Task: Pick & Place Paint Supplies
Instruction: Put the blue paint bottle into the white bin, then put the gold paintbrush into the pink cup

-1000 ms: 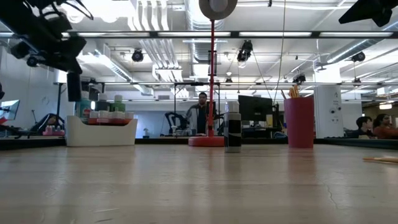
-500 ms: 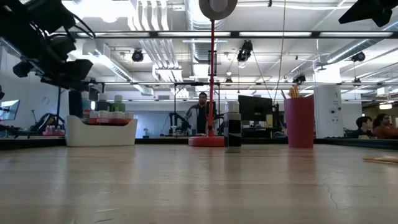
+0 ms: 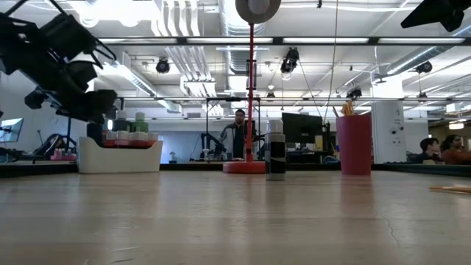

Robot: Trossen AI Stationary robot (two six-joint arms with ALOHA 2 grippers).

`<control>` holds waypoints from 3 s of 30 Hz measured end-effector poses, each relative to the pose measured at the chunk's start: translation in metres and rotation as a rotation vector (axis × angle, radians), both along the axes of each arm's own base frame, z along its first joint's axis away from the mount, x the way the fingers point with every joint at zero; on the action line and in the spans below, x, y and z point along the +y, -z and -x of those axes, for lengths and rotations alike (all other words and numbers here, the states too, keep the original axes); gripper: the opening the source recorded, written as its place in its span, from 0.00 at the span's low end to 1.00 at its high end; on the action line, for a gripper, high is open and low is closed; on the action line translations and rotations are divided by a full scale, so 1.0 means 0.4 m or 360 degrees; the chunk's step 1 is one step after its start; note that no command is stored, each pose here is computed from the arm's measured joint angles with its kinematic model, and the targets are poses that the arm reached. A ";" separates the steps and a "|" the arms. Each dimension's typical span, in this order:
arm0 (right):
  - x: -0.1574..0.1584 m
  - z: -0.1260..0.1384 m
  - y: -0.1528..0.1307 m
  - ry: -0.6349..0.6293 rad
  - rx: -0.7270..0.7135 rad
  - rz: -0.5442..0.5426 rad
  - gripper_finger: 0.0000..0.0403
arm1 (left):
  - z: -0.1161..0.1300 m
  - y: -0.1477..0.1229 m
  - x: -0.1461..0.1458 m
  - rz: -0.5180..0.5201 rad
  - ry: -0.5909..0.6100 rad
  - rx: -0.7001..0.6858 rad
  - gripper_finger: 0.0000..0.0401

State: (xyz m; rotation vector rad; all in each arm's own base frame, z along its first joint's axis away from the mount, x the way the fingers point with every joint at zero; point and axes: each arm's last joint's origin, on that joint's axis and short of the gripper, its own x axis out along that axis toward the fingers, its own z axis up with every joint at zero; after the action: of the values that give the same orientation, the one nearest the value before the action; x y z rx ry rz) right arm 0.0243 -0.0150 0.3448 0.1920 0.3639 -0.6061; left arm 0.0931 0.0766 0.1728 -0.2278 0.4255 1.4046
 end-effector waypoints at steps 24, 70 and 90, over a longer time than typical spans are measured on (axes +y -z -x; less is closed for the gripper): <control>0.000 0.000 0.000 0.0000 0.0000 0.0000 0.02 | -0.008 0.055 0.033 0.0024 -0.0099 0.0046 0.30; 0.000 0.000 0.000 0.0000 0.0000 0.0000 0.02 | -0.092 -0.379 -0.001 -0.0054 0.1010 -0.0701 0.58; -0.001 -0.001 -0.004 -0.0006 0.0003 0.0049 0.02 | -0.263 -0.323 -0.064 0.0111 0.1549 -0.0692 0.58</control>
State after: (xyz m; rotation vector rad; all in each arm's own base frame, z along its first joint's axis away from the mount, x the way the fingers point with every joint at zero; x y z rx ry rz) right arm 0.0249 -0.0153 0.3462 0.1611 0.3564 -0.6081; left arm 0.1985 0.0512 0.3021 -0.3161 0.1689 0.3655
